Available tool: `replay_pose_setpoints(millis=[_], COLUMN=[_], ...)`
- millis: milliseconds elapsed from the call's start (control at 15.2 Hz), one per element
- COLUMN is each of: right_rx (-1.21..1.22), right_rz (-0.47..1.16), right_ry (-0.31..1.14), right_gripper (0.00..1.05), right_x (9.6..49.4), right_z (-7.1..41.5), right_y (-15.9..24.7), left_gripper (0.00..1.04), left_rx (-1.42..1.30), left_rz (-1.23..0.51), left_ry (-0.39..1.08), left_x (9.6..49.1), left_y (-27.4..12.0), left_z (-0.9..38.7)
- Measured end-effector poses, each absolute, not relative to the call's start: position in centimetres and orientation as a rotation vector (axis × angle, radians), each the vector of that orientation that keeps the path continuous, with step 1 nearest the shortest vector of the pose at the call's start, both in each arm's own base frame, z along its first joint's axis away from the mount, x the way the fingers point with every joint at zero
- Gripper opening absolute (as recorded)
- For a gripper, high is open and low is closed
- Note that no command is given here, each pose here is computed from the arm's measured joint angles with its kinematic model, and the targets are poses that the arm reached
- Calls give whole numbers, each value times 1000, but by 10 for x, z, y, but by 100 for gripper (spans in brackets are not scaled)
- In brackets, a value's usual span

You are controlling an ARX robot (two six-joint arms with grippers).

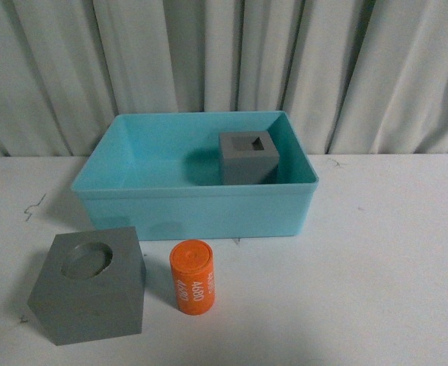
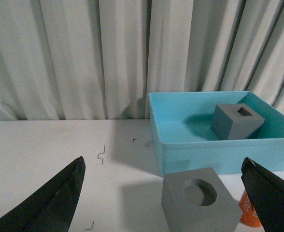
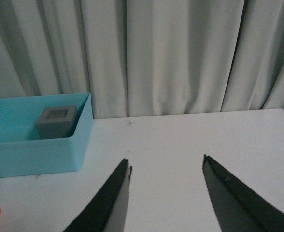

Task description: Place gray and orange parts in blue box

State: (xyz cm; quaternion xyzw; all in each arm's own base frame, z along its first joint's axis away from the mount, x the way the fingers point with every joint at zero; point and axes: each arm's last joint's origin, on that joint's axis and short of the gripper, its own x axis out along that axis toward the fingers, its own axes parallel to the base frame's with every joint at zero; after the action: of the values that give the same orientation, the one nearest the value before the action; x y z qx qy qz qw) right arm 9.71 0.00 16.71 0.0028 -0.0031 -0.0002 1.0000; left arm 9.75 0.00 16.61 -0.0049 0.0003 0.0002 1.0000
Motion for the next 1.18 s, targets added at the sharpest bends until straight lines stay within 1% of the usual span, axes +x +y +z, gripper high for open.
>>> replay_pose_setpoints(millis=[66,197,263,328,394,460,657,854,919,985,1051,1116,1182], right_rx=[6,6,6,6,6,6,6,6,6,6,6,6,6], right_rz=[0,-1,0,0,-1,0,0,-1,-1,-1,0,-1,0], right_ry=[-6,-6,-6,-6,-6,-6,-7,-6,-6,-6,-6,-6,-6], right_gripper=[59,88,100,97,98,98,98,98,98,98,98,98,98], right_x=[97,97,97,97,97,97,97,97,97,97,97,97,97], right_z=[167,167,167,167,167,167,167,167,167,167,167,167,167], right_y=[0,0,0,0,0,0,0,0,0,0,0,0,0], left_gripper=[98,98,98,98,98,98,98,98,98,98,98,98,98], left_rx=[-10,-10,-10,-10,-47,-51,-33,-21,-13,30,80,110,124], left_rz=[1,0,0,1,59,133,163,161,145,80,80,74,68], left_ry=[1,1,1,2,243,486,546,543,531,543,672,701,713], left_x=[98,98,98,98,97,106,117,134,145,184,212,228,233], left_y=[0,0,0,0,-1,-3,-5,-9,-13,-29,-35,-34,-33], left_z=[166,166,166,166,165,176,184,195,202,211,188,181,178])
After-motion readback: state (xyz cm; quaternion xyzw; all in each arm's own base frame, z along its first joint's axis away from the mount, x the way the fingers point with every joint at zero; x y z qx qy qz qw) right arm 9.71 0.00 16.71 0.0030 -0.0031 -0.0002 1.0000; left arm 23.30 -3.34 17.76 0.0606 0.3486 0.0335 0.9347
